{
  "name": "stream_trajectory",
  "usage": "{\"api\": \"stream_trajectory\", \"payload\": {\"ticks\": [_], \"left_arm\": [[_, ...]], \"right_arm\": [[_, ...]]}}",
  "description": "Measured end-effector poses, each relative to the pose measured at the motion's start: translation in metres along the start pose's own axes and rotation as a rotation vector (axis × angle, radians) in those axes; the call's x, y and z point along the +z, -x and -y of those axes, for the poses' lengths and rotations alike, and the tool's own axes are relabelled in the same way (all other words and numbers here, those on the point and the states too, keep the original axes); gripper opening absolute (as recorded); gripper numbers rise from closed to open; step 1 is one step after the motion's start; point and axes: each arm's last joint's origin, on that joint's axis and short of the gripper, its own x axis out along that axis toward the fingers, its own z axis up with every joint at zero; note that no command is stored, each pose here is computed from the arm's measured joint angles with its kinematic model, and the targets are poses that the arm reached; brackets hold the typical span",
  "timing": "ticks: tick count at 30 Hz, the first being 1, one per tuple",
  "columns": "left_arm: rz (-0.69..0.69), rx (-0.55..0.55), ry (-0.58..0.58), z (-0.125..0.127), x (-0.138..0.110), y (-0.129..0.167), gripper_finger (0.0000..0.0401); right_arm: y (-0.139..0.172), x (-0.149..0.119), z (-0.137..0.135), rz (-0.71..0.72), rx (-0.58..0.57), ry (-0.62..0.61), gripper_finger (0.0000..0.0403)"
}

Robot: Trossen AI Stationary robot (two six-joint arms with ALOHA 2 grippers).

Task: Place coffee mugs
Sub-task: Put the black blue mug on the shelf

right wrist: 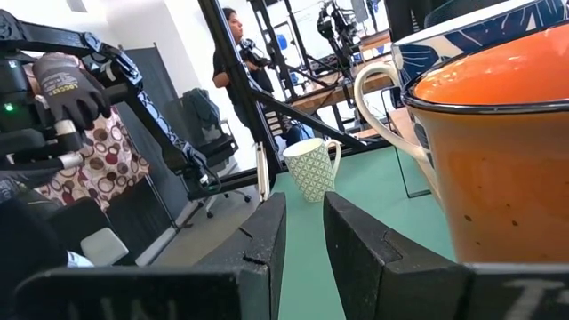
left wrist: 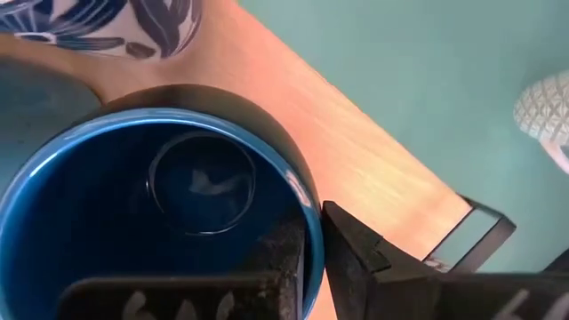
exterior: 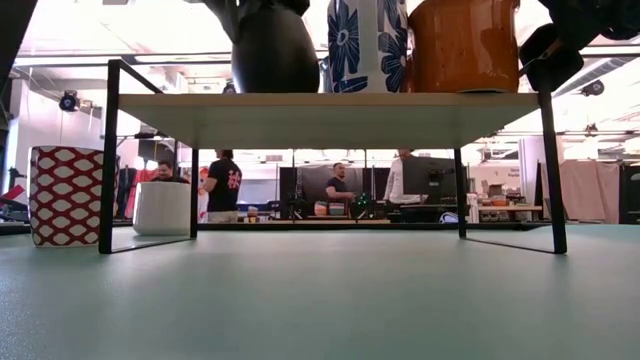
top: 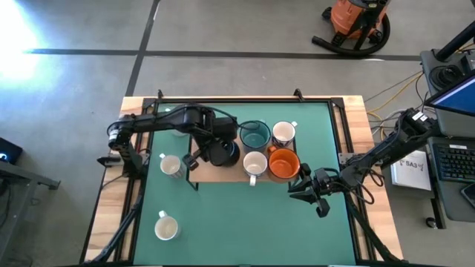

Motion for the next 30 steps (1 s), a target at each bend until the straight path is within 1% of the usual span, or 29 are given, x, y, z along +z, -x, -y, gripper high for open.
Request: {"api": "stream_trajectory", "payload": {"ticks": [11,17,25,30], "left_arm": [[-0.017,0.007,0.05,-0.015,-0.016,-0.001,0.0014],[-0.018,0.007,-0.006,-0.016,-0.017,-0.001,0.0014],[-0.019,0.01,0.02,-0.021,-0.025,0.0,0.0024],[-0.02,0.013,0.004,-0.023,-0.028,0.0,0.0025]], "right_arm": [[0.0,0.0,0.0,0.0,0.0,0.0,0.0068],[0.0,0.0,0.0,0.0,0.0,0.0,0.0068],[0.0,0.0,0.0,0.0,0.0,0.0,0.0068],[0.0,0.0,0.0,0.0,0.0,0.0,0.0068]]}}
